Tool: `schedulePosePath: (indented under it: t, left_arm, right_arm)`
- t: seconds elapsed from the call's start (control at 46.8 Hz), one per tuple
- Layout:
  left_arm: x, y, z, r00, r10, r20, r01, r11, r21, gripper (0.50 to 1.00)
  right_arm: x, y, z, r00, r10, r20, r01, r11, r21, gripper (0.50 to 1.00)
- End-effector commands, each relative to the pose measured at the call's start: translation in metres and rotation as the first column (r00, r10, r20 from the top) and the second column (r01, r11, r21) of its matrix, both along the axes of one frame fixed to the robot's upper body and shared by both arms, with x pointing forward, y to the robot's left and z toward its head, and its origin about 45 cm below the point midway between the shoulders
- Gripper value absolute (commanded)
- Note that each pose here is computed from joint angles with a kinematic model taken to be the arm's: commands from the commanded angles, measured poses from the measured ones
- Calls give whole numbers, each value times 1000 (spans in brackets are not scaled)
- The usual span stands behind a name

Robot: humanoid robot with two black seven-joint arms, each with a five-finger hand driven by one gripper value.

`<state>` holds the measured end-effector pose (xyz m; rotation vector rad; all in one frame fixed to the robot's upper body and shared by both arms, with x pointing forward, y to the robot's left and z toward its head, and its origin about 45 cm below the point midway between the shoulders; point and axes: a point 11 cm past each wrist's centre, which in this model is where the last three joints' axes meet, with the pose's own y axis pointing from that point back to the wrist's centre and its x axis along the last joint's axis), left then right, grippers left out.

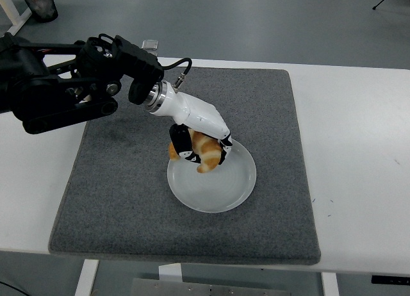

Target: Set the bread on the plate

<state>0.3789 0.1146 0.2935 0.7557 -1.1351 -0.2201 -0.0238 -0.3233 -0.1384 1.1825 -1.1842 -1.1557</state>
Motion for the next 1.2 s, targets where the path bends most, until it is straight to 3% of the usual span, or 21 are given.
schedulePosePath:
  t: [0.0,0.47,1.175]
  left_arm:
    - [3,0,-10,1000,11,5,-11,1000,-7,500]
    - [0,-7,-49,1000,-3,4,3,1000,16,500]
    - [5,-4,-57,1000,22,-6,-22,1000,21,500]
  right_arm:
    - [0,2,0,1000,-1,-1,1,1000,7,954]
    - [0,2,0,1000,-1,-1,1,1000,7,954]
    - [0,2,0,1000,-1,-1,1,1000,7,952]
